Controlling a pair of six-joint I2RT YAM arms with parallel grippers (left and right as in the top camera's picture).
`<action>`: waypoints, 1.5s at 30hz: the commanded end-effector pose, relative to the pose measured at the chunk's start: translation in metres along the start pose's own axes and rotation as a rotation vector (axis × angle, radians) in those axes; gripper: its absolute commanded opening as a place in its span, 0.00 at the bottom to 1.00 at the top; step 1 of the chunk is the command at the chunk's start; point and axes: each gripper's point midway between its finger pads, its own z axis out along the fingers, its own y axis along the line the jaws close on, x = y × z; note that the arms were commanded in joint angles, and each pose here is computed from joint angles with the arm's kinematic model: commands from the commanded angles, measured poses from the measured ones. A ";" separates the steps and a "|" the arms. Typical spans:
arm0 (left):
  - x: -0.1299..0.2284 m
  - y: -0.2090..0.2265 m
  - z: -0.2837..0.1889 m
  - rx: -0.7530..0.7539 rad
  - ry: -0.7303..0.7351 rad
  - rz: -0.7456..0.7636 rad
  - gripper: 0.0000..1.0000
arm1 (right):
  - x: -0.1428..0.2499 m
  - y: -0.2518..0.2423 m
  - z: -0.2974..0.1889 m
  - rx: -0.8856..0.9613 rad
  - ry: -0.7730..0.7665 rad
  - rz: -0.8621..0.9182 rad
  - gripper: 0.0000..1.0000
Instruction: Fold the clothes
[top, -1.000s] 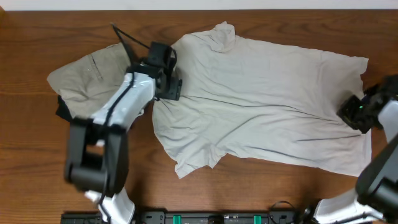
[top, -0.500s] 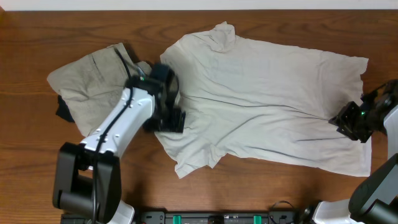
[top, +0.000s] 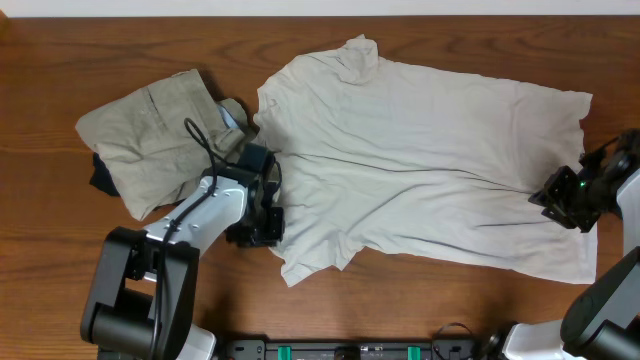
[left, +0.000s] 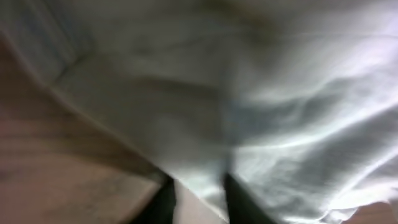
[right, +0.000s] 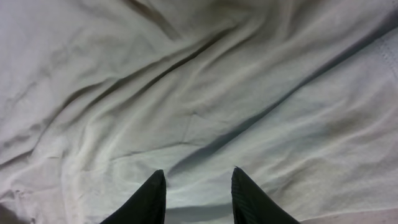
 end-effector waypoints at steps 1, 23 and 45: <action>0.026 0.025 0.019 -0.110 0.099 -0.115 0.06 | 0.004 0.002 0.002 0.008 0.009 -0.029 0.33; 0.024 0.022 0.013 -0.038 0.099 -0.231 0.56 | 0.016 -0.105 -0.017 0.299 0.013 0.341 0.61; 0.011 0.010 0.014 0.037 0.056 -0.190 0.53 | 0.036 -0.144 0.032 0.167 -0.036 0.566 0.17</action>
